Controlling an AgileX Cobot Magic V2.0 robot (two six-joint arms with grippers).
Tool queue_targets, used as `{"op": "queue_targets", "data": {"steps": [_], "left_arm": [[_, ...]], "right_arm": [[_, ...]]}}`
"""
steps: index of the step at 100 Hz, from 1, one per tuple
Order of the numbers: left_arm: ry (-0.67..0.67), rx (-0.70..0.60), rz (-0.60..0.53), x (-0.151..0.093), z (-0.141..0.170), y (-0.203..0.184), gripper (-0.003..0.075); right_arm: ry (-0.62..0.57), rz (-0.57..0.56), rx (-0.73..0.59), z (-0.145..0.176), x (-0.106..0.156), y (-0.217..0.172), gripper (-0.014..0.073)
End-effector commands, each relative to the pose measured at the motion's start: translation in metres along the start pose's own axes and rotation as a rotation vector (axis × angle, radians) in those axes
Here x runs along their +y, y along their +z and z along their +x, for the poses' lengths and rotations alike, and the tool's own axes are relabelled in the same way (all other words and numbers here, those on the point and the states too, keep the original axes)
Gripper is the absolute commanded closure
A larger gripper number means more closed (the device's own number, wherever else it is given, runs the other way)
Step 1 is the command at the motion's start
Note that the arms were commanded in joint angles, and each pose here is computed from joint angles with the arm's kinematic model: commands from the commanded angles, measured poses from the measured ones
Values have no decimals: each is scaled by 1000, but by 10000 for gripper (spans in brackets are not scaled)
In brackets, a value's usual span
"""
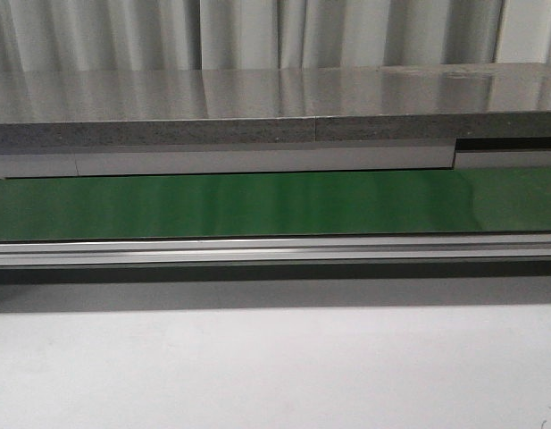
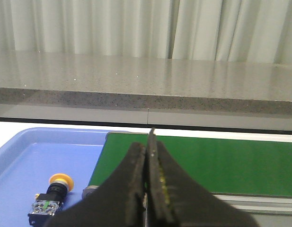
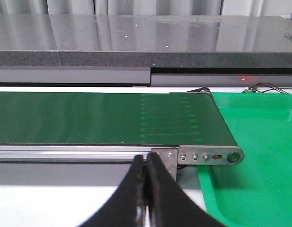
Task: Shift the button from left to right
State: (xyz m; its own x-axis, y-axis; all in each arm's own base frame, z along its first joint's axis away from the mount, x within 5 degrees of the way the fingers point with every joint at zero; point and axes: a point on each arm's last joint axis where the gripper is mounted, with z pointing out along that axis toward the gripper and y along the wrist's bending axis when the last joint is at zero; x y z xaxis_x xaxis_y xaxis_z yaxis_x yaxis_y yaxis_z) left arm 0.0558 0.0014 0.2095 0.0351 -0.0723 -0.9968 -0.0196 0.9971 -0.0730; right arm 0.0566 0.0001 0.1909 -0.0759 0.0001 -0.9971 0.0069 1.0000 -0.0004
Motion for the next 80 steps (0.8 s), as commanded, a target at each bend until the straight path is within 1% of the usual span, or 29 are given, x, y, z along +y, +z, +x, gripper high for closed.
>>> {"op": "queue_targets", "data": {"steps": [1, 28, 38, 52, 65, 74, 80], "left_arm": [[-13, -56, 17, 0, 11, -1, 741], [-13, -56, 17, 0, 11, -1, 741], [-51, -68, 19, 0, 6, -1, 741], [-52, -66, 17, -1, -9, -3, 741], [-52, -65, 17, -3, -32, -1, 741], [-52, -15, 11, -4, -48, 2, 741], [-49, 59, 1, -5, -59, 6, 741]], "right_arm": [[-11, 9, -112, -13, -1, -3, 663], [-11, 9, -112, -13, -1, -3, 663], [-11, 9, -112, -13, -1, -3, 663], [-11, 9, -112, -13, -1, -3, 663], [-11, 9, -112, -13, -1, -3, 663], [-11, 9, -112, -13, -1, -3, 663], [-11, 9, -112, -13, -1, -3, 663]]}}
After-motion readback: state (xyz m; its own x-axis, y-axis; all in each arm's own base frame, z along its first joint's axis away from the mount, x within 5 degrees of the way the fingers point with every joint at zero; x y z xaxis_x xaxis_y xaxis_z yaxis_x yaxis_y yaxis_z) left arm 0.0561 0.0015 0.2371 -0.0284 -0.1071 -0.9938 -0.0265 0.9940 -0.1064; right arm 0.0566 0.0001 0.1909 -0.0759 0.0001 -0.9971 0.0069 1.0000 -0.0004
